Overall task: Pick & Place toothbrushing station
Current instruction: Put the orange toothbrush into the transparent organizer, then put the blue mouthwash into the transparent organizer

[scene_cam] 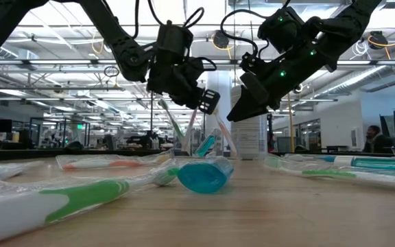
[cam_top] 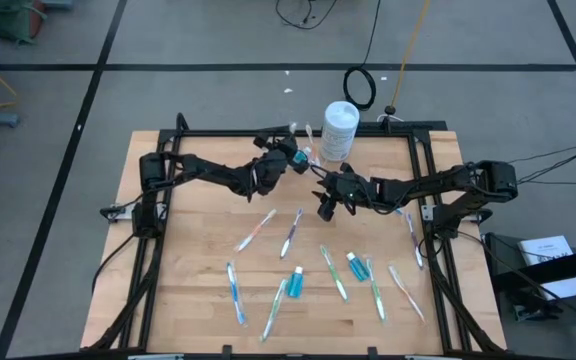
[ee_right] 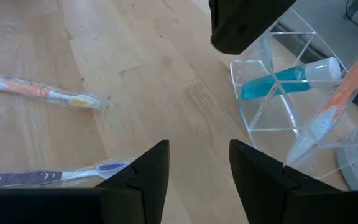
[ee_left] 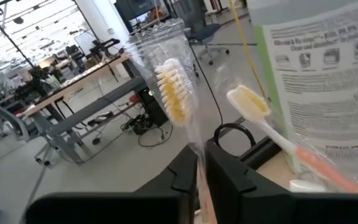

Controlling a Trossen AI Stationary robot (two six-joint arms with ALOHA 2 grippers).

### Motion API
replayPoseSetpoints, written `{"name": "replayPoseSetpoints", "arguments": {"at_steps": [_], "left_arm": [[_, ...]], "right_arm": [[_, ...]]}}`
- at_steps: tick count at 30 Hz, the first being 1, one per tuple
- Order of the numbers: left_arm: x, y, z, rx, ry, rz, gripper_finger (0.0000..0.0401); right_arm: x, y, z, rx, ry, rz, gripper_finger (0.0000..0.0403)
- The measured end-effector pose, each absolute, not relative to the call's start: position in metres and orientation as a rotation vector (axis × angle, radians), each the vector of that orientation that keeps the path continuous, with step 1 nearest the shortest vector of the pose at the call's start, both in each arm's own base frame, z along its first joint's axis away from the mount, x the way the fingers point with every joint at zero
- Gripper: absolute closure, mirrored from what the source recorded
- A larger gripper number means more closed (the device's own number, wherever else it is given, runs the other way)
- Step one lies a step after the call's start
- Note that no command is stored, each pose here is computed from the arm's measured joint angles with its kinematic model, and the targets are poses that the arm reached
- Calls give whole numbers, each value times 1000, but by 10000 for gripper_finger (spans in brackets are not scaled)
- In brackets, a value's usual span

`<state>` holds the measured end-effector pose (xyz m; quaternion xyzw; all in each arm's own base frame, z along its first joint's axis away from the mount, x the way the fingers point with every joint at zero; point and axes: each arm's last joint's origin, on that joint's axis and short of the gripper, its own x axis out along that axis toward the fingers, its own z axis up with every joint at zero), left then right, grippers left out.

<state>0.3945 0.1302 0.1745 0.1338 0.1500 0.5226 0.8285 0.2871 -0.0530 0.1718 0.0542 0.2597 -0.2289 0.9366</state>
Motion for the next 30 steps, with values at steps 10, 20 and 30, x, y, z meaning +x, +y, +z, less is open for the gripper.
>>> {"name": "replayPoseSetpoints", "arguments": {"at_steps": [10, 20, 30], "left_arm": [[386, 128, 199, 223, 417, 1094, 257], [351, 104, 266, 68, 478, 872, 209], [333, 49, 287, -247, 549, 334, 234]], "right_arm": [[286, -53, 170, 109, 554, -468, 243], [284, -53, 167, 127, 581, -475, 243], [284, -53, 167, 141, 582, -480, 243]]}}
